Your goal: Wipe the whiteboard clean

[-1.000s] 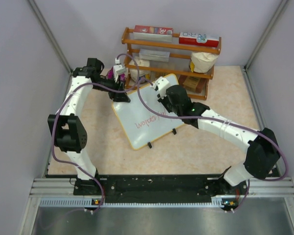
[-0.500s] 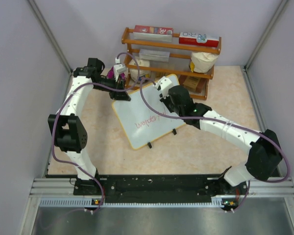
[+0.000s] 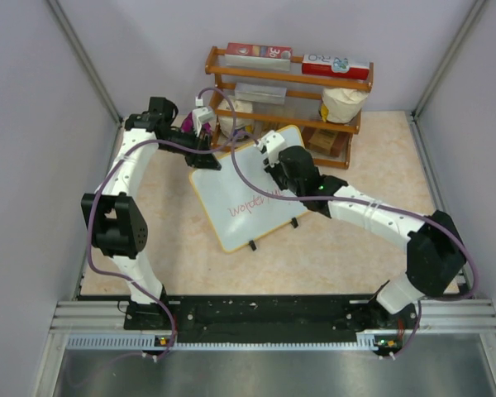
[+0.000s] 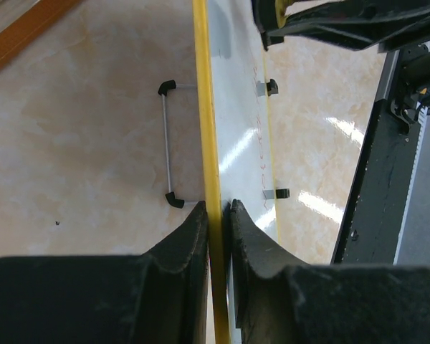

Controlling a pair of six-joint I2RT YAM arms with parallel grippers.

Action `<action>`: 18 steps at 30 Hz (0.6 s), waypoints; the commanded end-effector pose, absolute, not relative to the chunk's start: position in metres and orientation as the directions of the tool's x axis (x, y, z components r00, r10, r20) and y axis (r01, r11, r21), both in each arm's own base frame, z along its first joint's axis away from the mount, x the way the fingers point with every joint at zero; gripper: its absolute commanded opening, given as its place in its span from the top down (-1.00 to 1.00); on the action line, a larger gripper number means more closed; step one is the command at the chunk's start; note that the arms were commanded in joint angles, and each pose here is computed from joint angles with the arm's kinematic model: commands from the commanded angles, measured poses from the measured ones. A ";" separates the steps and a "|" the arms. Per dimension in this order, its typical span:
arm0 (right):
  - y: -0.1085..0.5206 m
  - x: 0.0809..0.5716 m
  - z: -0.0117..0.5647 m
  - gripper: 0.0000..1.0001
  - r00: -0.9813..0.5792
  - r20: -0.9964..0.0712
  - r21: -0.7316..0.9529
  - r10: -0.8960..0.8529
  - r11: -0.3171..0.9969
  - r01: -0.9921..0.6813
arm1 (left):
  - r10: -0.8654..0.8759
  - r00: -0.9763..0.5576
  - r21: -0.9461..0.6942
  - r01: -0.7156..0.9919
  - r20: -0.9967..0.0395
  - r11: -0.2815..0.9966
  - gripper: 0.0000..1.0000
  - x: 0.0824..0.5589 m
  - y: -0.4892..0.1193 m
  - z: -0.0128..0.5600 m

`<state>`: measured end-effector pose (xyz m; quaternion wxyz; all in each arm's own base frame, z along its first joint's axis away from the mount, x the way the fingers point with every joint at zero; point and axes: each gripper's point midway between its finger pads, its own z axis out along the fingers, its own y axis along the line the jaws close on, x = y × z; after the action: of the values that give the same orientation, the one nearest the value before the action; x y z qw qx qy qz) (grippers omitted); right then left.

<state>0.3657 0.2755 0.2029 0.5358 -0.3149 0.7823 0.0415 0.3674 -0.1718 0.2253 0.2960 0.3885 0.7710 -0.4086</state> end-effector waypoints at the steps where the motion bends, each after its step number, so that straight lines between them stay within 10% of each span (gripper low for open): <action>1: 0.304 0.371 0.195 1.00 -0.191 -0.878 -0.259 -0.438 0.772 -0.580 | 0.380 -0.420 -0.290 0.889 -0.824 0.353 1.00 0.373 -0.178 0.238; 18: 0.390 0.310 0.165 1.00 -0.145 -0.868 -0.232 -0.476 0.645 -0.728 | 0.388 -0.380 -0.244 0.902 -0.840 0.355 1.00 0.364 -0.189 0.249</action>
<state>0.3263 0.3526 0.1677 0.5214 -0.3875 0.7564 0.0764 0.3658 -0.1743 0.2280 0.3048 0.3862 0.7849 -0.3766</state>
